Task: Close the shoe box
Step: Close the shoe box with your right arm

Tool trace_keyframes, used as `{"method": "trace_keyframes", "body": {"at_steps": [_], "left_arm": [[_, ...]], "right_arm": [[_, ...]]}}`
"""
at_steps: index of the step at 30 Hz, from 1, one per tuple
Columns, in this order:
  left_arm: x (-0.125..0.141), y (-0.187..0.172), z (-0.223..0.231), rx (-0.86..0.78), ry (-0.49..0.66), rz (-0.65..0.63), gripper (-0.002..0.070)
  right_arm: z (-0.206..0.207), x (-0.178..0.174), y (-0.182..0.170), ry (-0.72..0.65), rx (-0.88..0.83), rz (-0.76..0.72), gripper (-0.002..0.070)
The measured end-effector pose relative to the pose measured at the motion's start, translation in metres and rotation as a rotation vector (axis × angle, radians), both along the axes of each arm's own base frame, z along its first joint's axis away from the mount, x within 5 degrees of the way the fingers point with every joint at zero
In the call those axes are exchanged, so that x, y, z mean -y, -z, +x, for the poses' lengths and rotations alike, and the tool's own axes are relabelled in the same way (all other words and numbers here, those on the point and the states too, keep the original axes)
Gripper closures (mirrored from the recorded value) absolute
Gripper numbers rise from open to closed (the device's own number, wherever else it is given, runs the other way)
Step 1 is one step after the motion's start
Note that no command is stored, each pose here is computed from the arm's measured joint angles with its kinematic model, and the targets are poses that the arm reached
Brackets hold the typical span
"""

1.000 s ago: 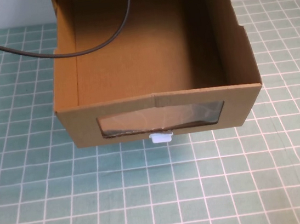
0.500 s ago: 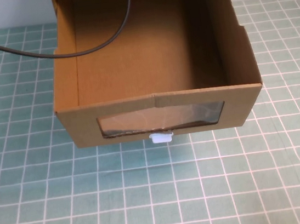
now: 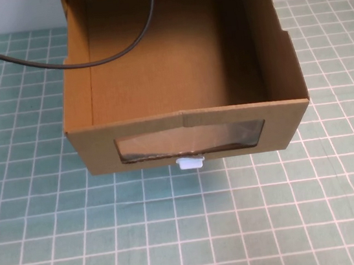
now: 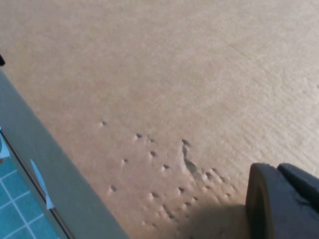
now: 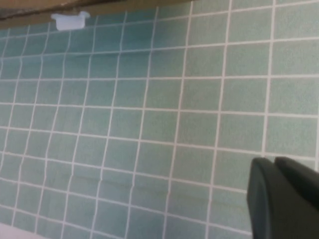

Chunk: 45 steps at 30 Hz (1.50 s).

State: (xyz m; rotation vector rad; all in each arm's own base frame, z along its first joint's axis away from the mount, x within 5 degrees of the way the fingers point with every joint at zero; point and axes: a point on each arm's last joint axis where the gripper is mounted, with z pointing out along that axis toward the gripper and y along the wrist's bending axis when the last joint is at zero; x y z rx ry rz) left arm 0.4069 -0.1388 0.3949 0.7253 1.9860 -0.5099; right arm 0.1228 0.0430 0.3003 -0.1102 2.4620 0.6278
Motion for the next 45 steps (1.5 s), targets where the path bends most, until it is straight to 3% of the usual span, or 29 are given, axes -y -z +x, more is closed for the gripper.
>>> {"method": "trace_keyframes", "body": {"at_steps": [5, 10, 16, 30, 45], "left_arm": [[0.000, 0.000, 0.000, 0.000, 0.000, 0.000, 0.0680], [0.000, 0.000, 0.000, 0.000, 0.000, 0.000, 0.0680], [0.000, 0.000, 0.000, 0.000, 0.000, 0.000, 0.0680], [0.000, 0.000, 0.000, 0.001, 0.001, 0.001, 0.0680], [0.000, 0.000, 0.000, 0.001, 0.001, 0.001, 0.0680]], "right_arm": [[0.037, -0.019, -0.021, -0.136, -0.021, -0.023, 0.0687], [0.049, -0.069, -0.038, -0.310, 0.033, -0.038, 0.0687], [0.056, -0.118, -0.047, -0.370, 0.170, -0.027, 0.0687], [0.122, -0.169, -0.046, -0.327, 0.269, -0.022, 0.0687], [0.208, -0.173, -0.067, -0.216, 0.377, -0.021, 0.0687]]}}
